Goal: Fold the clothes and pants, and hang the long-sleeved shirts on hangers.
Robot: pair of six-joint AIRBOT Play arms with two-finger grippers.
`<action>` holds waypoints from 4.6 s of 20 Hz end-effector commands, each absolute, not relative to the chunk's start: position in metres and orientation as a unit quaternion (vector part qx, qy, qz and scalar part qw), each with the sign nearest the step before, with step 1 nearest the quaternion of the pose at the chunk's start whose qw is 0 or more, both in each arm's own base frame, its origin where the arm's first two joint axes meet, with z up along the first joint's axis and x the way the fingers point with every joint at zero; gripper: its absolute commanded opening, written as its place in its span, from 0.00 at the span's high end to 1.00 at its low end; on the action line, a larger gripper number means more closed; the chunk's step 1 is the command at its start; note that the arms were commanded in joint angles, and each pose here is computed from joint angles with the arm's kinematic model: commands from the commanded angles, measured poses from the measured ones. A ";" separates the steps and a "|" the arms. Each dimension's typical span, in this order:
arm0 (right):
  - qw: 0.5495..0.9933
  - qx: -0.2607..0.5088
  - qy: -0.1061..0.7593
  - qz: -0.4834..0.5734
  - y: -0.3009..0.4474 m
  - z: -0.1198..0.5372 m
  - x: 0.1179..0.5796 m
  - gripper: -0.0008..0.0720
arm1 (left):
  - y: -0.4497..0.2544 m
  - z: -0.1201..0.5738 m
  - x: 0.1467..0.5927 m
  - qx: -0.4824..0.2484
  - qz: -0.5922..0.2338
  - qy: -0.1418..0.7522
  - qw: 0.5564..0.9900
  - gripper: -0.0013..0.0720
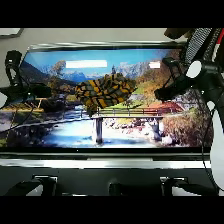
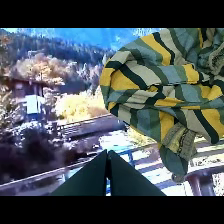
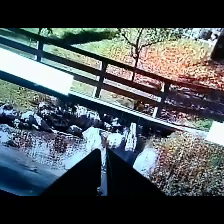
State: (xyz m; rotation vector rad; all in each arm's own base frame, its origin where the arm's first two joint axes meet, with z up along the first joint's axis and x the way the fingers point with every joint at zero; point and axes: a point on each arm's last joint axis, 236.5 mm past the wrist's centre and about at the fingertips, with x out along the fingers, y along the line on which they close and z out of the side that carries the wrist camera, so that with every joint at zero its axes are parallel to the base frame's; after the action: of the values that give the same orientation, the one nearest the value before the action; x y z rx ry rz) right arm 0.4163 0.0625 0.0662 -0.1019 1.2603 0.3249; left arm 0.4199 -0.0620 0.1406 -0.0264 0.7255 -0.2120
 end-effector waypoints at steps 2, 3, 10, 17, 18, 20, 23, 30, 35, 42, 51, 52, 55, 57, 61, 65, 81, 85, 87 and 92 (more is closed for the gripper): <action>0.794 -0.048 0.586 0.152 0.063 0.066 0.416 0.86 | -0.062 0.141 0.420 -0.013 -0.103 0.354 0.929 0.94; 0.794 -0.047 0.586 0.152 0.063 0.066 0.416 0.86 | -0.062 0.141 0.420 -0.013 -0.103 0.354 0.929 0.94; 0.794 -0.047 0.586 0.152 0.063 0.066 0.416 0.86 | -0.062 0.141 0.420 -0.013 -0.103 0.354 0.929 0.94; 0.794 -0.048 0.586 0.152 0.063 0.066 0.416 0.86 | -0.076 0.142 0.416 -0.052 -0.121 0.359 0.924 0.91; 0.794 -0.047 0.586 0.152 0.063 0.066 0.416 0.86 | -0.076 0.140 0.415 -0.075 -0.112 0.366 0.921 0.76; 0.794 -0.047 0.586 0.152 0.063 0.066 0.416 0.86 | -0.076 0.123 0.412 -0.124 -0.090 0.395 0.906 0.00; 0.794 -0.047 0.586 0.152 0.063 0.066 0.416 0.86 | -0.080 0.073 0.409 -0.164 -0.080 0.453 0.872 0.00; 0.796 -0.047 0.584 0.151 0.063 0.067 0.417 0.86 | -0.147 -0.034 0.438 -0.331 -0.147 0.510 0.780 0.00; 0.796 -0.047 0.584 0.151 0.063 0.067 0.418 0.86 | -0.166 -0.067 0.464 -0.424 -0.138 0.490 0.749 0.00; 0.814 0.058 0.571 0.092 0.071 0.059 0.442 0.36 | -0.168 -0.090 0.471 -0.430 -0.110 0.490 0.750 0.46; 0.748 0.286 0.571 0.178 0.163 -0.011 0.492 0.19 | -0.161 -0.087 0.481 -0.446 -0.091 0.471 0.756 0.94; 0.740 0.308 0.571 0.180 0.170 -0.021 0.498 0.16 | -0.161 -0.087 0.481 -0.446 -0.091 0.471 0.756 0.94; 0.712 0.363 0.570 0.193 0.187 -0.048 0.508 0.14 | -0.161 -0.087 0.481 -0.446 -0.091 0.471 0.756 0.94; 0.696 0.386 0.572 0.200 0.195 -0.062 0.510 0.15 | -0.161 -0.087 0.481 -0.446 -0.091 0.471 0.756 0.94; 0.693 0.397 0.568 0.198 0.212 -0.078 0.515 0.15 | -0.159 -0.088 0.482 -0.446 -0.088 0.468 0.758 0.94; 0.712 0.388 0.553 0.192 0.231 -0.083 0.522 0.20 | -0.159 -0.087 0.483 -0.446 -0.088 0.468 0.758 0.94; 0.850 0.289 0.393 0.198 0.162 0.147 0.511 0.94 | -0.140 0.108 0.494 -0.342 -0.214 0.382 0.831 0.95; 0.909 0.212 0.291 0.208 0.139 0.284 0.452 0.94 | -0.141 0.250 0.464 -0.248 -0.270 0.277 0.888 0.95; 0.935 0.181 0.236 0.193 0.122 0.346 0.412 0.94 | -0.139 0.317 0.435 -0.219 -0.284 0.210 0.910 0.95; 0.971 0.138 0.082 0.177 0.091 0.468 0.283 0.94 | -0.134 0.430 0.331 -0.169 -0.302 0.073 0.936 0.95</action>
State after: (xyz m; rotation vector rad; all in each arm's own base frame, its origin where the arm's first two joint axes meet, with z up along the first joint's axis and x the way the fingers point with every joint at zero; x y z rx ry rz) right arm 0.3561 0.1120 0.4117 0.3314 0.3262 0.3998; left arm 0.3903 -0.1368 0.3734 -0.4195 0.2967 -0.6064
